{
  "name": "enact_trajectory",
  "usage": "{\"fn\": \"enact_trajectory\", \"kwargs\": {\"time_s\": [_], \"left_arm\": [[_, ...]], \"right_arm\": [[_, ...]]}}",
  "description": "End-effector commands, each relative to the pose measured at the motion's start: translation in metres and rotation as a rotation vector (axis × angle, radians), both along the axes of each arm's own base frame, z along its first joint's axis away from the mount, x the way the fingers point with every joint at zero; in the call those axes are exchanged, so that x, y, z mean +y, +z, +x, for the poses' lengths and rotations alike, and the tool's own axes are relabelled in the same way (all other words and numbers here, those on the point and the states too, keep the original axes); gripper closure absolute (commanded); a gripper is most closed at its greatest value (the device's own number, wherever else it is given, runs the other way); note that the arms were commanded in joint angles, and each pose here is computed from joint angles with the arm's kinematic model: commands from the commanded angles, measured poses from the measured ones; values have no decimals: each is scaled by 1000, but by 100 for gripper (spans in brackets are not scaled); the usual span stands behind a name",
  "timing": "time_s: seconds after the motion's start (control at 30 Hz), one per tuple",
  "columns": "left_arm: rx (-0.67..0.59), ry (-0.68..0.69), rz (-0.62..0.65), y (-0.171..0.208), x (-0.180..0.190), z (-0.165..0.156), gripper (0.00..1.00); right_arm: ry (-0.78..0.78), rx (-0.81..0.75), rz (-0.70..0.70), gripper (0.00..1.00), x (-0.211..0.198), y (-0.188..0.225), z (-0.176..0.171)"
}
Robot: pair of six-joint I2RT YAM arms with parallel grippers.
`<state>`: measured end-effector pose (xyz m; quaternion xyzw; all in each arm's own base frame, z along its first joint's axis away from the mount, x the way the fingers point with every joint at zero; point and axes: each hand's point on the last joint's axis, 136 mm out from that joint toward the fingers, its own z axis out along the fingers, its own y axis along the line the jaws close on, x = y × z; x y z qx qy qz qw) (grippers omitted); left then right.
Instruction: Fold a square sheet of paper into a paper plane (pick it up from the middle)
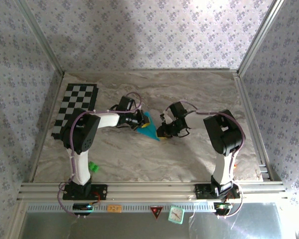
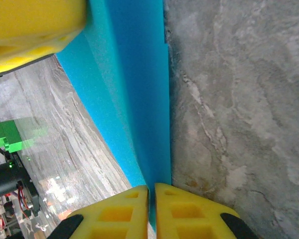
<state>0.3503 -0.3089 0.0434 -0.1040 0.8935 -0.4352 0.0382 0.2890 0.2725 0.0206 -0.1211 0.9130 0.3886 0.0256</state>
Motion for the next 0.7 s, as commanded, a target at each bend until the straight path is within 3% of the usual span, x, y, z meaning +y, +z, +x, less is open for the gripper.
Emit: {"fn": "enact_trajectory", "kwargs": {"time_s": [0.0, 0.67], "left_arm": [[4, -12, 7, -4, -4, 3, 91], [19, -14, 22, -11, -3, 3, 92]], "right_arm": [[-7, 66, -59, 87, -9, -17, -8], [-25, 67, -16, 83, -8, 1, -4]]}}
